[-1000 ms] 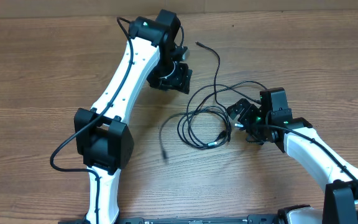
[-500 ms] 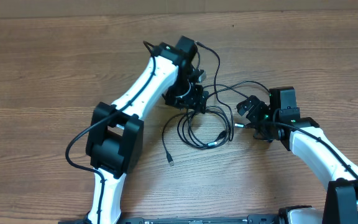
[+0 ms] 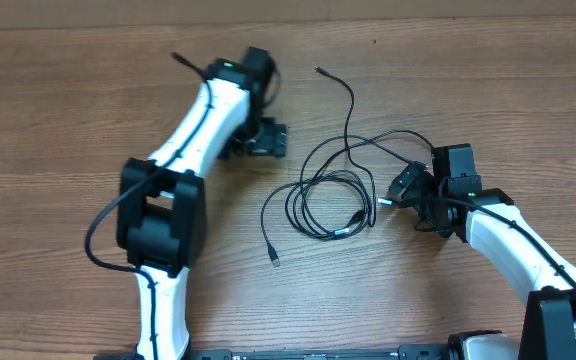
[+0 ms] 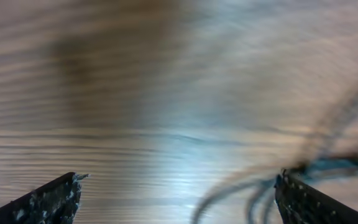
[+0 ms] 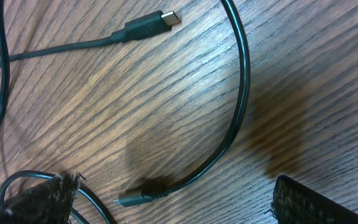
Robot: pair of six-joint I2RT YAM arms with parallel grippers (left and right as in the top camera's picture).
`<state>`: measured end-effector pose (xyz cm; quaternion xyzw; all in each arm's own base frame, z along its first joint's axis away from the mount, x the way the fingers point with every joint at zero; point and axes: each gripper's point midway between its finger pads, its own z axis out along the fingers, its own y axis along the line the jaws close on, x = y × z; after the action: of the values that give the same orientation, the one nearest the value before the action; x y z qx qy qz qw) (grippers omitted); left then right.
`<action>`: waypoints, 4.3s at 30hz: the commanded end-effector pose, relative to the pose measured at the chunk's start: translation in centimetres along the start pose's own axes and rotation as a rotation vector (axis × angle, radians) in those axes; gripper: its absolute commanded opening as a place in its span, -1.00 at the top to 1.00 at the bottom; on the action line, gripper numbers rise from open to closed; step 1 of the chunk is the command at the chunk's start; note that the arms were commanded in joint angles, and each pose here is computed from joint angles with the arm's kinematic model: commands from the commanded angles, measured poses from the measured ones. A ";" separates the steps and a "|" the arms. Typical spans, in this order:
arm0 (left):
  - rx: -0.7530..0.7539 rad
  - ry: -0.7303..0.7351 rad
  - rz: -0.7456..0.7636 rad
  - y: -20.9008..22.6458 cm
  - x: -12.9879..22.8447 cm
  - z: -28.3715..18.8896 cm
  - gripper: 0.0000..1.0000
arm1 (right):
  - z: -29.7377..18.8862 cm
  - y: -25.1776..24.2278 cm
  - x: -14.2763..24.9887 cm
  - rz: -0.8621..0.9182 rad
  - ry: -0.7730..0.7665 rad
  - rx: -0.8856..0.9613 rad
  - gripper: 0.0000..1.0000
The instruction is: Untangle cables
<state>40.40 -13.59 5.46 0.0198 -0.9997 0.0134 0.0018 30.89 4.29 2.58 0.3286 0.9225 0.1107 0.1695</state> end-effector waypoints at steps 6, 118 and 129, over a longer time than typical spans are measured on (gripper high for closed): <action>-0.021 -0.050 -0.118 4.1 -1.8 -0.8 -0.99 | -0.2 -0.3 0.0 0.005 0.017 0.020 -1.00; -0.022 -0.050 -0.126 4.4 -1.9 -0.8 -0.99 | 5.9 19.6 1.2 -0.448 -0.210 -0.194 0.10; -0.022 -0.050 -0.126 4.4 -1.9 -0.8 -0.99 | 6.9 19.8 -5.5 -0.338 -0.431 -0.205 -0.28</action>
<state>42.18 -9.42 5.45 0.0745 -0.9971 0.0055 -0.0139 47.30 18.00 4.04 0.1492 0.8994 0.1168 0.3940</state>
